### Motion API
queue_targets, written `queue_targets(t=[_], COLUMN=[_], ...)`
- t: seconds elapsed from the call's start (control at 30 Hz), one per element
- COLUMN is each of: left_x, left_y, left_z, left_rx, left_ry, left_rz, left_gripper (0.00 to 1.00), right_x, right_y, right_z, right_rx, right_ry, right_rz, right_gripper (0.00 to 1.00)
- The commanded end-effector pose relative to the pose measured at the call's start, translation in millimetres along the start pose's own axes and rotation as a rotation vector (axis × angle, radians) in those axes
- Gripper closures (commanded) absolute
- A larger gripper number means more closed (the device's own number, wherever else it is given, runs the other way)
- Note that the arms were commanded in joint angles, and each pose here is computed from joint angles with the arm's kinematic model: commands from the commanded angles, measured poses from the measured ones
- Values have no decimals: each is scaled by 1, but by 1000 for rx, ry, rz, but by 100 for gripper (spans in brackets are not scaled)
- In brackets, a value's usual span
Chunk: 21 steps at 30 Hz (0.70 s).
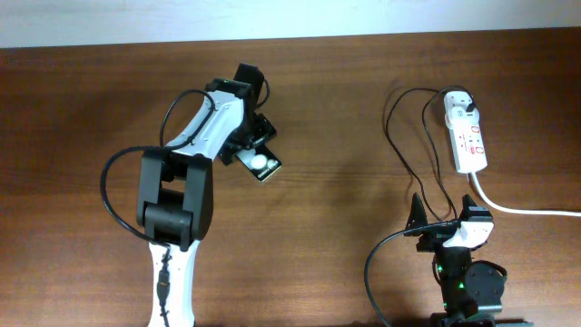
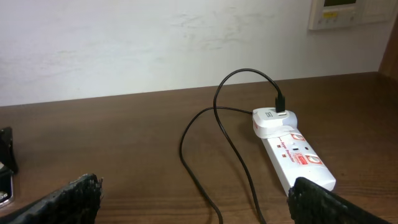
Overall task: Plug charger to phone and switch on socket
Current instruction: 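Lift the phone with the left gripper and turn it upright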
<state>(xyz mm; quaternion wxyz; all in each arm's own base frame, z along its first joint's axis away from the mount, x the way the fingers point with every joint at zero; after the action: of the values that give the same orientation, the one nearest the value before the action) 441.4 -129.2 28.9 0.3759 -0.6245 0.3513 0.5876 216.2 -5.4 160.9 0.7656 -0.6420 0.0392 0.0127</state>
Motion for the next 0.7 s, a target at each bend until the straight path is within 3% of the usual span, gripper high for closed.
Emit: queue_targets(t=[0.0,0.13,0.27,0.4,0.57,0.67], left_x=[53,52,52,50,49,48], left_y=[26,31,36,39,40,38], left_z=[25,29,24,26,28,26], left_rx=[40,40,35,34,33,57], left_ry=[-136,-152,-119,-126,-132,-124], left_rz=[142,163,198,217,223,220], left_gripper=[1,0,32,42,38,42], right_x=[0,0,0,0,0,0], right_y=[3,3,2,3,2,3], right_z=[-4,-4,-4,-4,-4,-4], right_rx=[3,4,3,3,3,3], right_ry=[17,17,17,17,17,17], right_rz=[0,0,0,0,0,0], right_gripper=[1,1,1,1,1,1])
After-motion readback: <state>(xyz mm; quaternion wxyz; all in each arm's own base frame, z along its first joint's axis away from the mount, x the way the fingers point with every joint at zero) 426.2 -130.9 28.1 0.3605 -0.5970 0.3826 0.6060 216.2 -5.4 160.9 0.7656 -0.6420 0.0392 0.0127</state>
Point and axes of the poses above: each gripper's point midway between its finger pads, its own x axis out along the fingers, its own z axis along the line the jaws close on, y = z × x, the point moved 3 cm from there along -x, back along the fingers, and after that the axes turned 4 degrees about x, right-handed, at the moved point
